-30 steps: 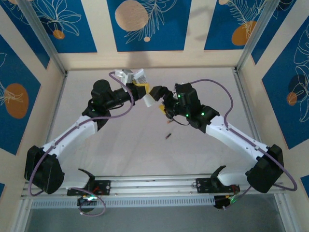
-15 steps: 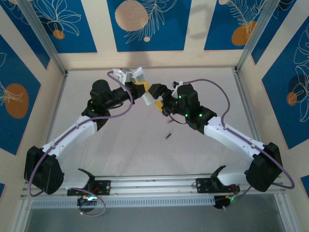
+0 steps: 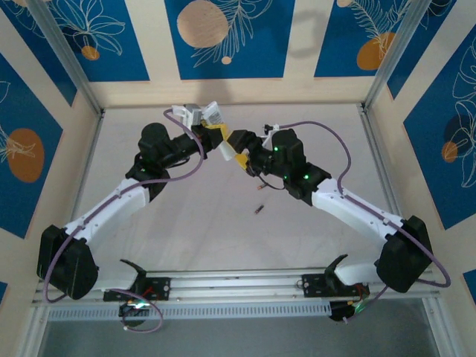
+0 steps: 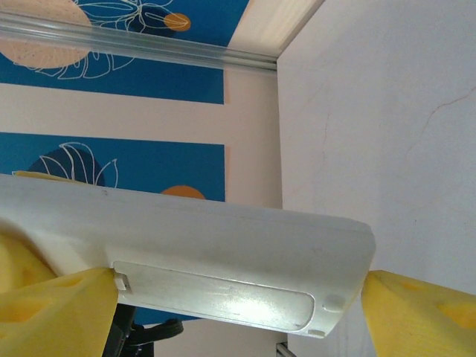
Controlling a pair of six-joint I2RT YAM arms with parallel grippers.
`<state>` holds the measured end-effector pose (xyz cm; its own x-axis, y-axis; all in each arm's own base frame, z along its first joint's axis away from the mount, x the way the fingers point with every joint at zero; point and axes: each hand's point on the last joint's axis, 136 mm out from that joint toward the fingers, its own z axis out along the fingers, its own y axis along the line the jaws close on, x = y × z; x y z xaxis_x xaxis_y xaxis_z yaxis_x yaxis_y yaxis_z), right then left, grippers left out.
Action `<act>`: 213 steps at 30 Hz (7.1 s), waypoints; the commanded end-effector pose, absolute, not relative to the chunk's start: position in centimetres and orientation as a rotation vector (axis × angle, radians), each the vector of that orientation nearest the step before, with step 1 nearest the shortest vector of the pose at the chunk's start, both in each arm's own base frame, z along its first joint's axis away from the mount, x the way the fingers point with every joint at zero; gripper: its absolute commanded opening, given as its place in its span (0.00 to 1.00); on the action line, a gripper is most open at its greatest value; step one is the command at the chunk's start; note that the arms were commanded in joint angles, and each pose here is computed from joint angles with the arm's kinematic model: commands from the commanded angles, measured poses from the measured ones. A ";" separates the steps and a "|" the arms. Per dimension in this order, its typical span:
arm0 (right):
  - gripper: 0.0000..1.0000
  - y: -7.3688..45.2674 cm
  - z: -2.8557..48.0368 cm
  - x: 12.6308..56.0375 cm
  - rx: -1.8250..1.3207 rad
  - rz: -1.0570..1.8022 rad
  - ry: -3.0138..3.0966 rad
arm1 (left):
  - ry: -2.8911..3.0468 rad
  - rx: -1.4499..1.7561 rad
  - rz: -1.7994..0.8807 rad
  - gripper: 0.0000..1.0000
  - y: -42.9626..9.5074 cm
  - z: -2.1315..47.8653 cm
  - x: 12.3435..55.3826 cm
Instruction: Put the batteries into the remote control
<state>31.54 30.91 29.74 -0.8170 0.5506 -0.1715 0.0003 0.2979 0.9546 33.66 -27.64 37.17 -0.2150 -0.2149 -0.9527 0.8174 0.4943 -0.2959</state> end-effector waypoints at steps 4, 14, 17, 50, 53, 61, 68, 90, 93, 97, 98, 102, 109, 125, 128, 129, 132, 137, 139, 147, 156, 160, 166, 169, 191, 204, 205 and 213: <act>0.81 31.5 26.9 31.1 0.505 1.523 2.188 | 1.364 0.585 -1.081 0.09 -27.7 40.6 31.6; 0.93 31.8 26.6 31.7 0.512 1.503 2.212 | 1.325 0.685 -1.148 0.09 -28.7 40.3 30.1; 0.90 31.8 25.3 31.8 0.543 1.476 2.259 | 1.317 0.705 -1.138 0.09 -28.7 40.5 29.8; 0.74 29.2 21.5 28.8 0.614 1.408 2.443 | 1.443 0.590 -0.795 0.07 -26.0 37.5 33.7; 0.72 29.0 20.9 28.5 0.625 1.402 2.449 | 1.452 0.591 -0.810 0.07 -26.2 37.1 33.7; 0.70 29.0 20.6 28.4 0.622 1.412 2.445 | 1.510 0.609 -0.913 0.07 -27.2 34.5 33.2; 0.69 28.9 18.0 28.3 0.643 1.358 2.505 | 1.596 0.558 -0.948 0.07 -26.8 30.8 32.8; 0.68 30.2 5.1 24.3 0.683 1.128 2.844 | 1.994 0.447 -0.945 0.00 -25.3 16.5 31.4; 0.68 30.7 4.7 24.3 0.671 1.134 2.866 | 2.019 0.429 -0.924 0.00 -25.2 15.8 31.8; 0.68 30.3 5.6 24.8 0.648 1.097 2.846 | 2.038 0.439 -0.895 0.00 -25.1 15.5 32.1; 0.69 30.1 6.0 25.1 0.639 1.083 2.832 | 2.036 0.435 -0.881 0.00 -24.9 15.7 32.2; 0.69 29.2 8.6 26.1 0.514 1.038 2.739 | 2.002 0.378 -0.898 0.00 -24.6 18.2 32.6; 0.76 29.5 16.3 28.0 -0.307 0.909 2.334 | 2.009 0.280 -1.232 0.00 -26.4 23.4 33.3; 0.66 33.3 18.8 29.5 -0.601 0.692 2.184 | 2.000 0.198 -1.362 0.00 -26.4 26.7 33.1; 0.53 33.5 18.2 29.7 -0.575 0.688 2.213 | 2.026 0.195 -1.336 0.00 -26.0 26.4 33.1; 0.47 33.7 18.2 29.6 -0.576 0.692 2.214 | 2.032 0.193 -1.325 0.00 -25.9 26.4 33.1; 0.37 34.2 18.9 29.2 -0.573 0.708 2.211 | 2.036 0.189 -1.304 0.03 -25.5 26.3 33.0; 0.30 34.4 20.6 28.7 -0.413 0.787 2.253 | 2.002 0.210 -1.257 0.59 -24.5 28.1 32.7; 0.31 34.1 20.6 28.9 -0.281 0.773 2.283 | 1.985 0.226 -1.146 0.78 -23.0 29.4 32.4; 0.31 35.8 13.3 29.5 0.003 0.429 2.575 | 1.958 0.208 -0.569 0.94 -14.7 32.8 29.4; 0.32 39.5 5.9 29.6 -0.040 0.208 2.699 | 1.973 0.251 -0.411 0.95 -12.0 31.6 26.9; 0.35 39.8 4.0 29.5 -0.048 0.141 2.733 | 2.016 0.263 -0.350 0.95 -11.4 30.6 27.0; 0.46 39.4 2.2 29.0 -0.031 0.078 2.770 | 2.023 0.287 -0.354 0.95 -11.7 30.4 27.0; 0.49 39.2 1.7 28.8 -0.026 0.061 2.785 | 2.022 0.290 -0.359 0.95 -11.8 30.4 27.1; 0.65 37.9 15.2 30.1 -0.084 0.298 2.611 | 1.999 0.265 -0.436 0.94 -12.6 31.3 27.3; 0.48 22.2 13.6 30.5 0.430 0.406 2.645 | 1.932 0.476 -0.745 1.00 -18.3 30.4 27.4; 0.46 21.5 12.5 30.1 0.483 0.411 2.668 | 1.932 0.490 -0.753 1.00 -18.5 30.3 27.3; 0.39 20.5 6.4 28.2 0.673 0.359 2.789 | 1.977 0.511 -0.777 1.00 -19.0 28.7 27.2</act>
